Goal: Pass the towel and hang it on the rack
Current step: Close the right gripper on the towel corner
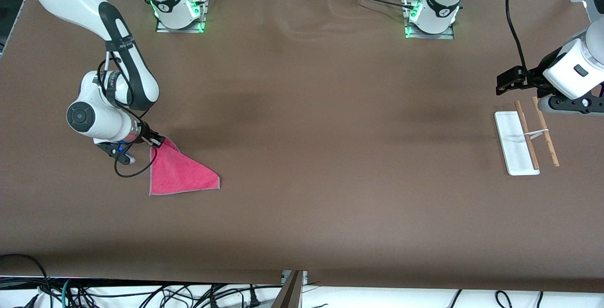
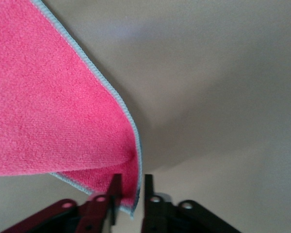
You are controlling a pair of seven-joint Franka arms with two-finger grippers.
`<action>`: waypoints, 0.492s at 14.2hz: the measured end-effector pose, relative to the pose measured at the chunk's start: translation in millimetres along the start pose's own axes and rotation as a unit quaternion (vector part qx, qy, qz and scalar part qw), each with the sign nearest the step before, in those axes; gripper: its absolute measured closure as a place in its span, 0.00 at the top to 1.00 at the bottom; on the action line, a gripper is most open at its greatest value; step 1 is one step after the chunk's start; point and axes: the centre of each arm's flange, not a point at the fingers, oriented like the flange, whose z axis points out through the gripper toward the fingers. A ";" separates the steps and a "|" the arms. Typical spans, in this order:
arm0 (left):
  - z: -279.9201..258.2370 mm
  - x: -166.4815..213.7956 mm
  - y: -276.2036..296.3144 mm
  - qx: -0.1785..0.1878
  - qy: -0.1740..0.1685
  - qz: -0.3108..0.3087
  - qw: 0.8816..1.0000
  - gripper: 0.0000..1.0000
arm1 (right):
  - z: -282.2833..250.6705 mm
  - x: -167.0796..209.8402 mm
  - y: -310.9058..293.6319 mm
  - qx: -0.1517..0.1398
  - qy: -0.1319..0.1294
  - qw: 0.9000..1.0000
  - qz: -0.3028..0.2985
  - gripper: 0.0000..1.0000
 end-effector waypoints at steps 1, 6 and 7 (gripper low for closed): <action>0.0 0.0 0.0 0.000 0.000 0.000 1.000 1.00 | -0.2 -0.4 -0.5 0.000 0.000 1.000 -0.001 0.07; 0.0 0.0 0.1 0.000 0.000 0.000 1.000 1.00 | -56.2 -13.0 -32.8 0.005 -0.029 0.999 -0.023 0.02; 0.0 0.0 0.1 0.000 0.000 0.000 1.000 1.00 | -82.5 -17.4 -45.1 0.008 -0.038 0.999 -0.029 0.02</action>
